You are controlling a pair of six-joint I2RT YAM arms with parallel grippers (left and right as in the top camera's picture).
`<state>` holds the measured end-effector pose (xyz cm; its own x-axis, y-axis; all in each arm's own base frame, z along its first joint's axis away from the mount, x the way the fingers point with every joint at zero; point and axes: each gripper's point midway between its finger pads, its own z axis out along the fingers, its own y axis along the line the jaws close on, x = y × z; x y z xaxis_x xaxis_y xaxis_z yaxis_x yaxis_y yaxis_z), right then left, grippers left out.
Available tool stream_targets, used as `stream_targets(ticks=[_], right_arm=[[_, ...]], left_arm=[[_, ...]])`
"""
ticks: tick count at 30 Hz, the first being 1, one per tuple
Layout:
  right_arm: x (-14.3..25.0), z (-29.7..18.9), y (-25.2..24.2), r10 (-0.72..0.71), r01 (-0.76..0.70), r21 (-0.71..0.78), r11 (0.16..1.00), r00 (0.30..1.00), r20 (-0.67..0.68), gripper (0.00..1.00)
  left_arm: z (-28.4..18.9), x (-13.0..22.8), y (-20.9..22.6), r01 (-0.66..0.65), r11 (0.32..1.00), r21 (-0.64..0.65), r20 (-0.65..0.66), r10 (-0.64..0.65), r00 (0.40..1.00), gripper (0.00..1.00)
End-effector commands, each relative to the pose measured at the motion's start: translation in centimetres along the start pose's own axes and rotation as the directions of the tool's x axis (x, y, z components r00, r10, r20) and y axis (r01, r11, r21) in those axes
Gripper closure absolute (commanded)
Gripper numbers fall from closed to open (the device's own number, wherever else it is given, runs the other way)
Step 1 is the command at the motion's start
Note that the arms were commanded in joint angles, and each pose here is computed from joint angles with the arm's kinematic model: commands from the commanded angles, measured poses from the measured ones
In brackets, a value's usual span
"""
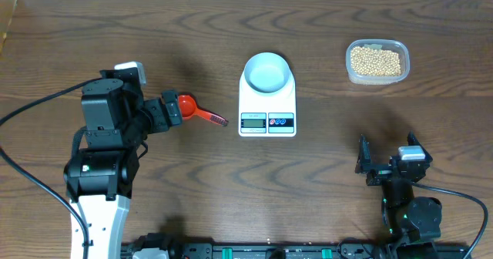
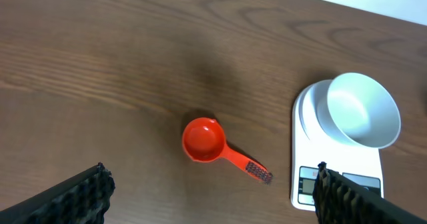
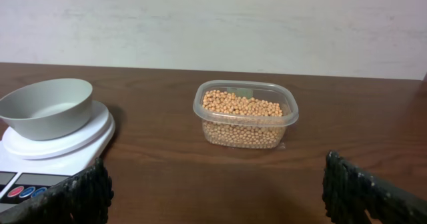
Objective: Scoop item into bowl and weigh 50g on scale
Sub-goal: 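Lower the open left gripper over the red scoop's bowl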
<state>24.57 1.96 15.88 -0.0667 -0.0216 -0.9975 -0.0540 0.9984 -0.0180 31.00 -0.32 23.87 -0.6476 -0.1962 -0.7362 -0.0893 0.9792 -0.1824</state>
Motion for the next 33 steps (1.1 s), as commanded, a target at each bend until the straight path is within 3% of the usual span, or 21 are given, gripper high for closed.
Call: stream_targets(ticks=[1, 12, 26, 33], right_arm=[[0.0, 0.0, 0.0, -0.013, 0.013, 0.004, 1.0, 1.0, 0.002, 0.01], [0.0, 0.0, 0.0, -0.012, 0.012, 0.005, 1.0, 1.0, 0.002, 0.01], [0.0, 0.0, 0.0, -0.012, 0.012, 0.004, 1.0, 1.0, 0.002, 0.01], [0.0, 0.0, 0.0, -0.012, 0.012, 0.004, 1.0, 1.0, 0.002, 0.01]], left_arm=[[-1.0, -1.7, 0.5, 0.04, 0.998, -0.037, 0.046, -0.038, 0.998, 0.02], [-1.3, -4.4, 0.5, 0.152, 0.987, -0.053, 0.081, -0.147, 0.986, 0.02], [1.5, -3.6, 1.1, 0.33, 0.937, -0.117, -0.023, -0.335, 0.942, 0.02], [2.3, -2.8, 1.3, 0.332, 0.922, -0.202, -0.021, -0.342, 0.939, 0.02]])
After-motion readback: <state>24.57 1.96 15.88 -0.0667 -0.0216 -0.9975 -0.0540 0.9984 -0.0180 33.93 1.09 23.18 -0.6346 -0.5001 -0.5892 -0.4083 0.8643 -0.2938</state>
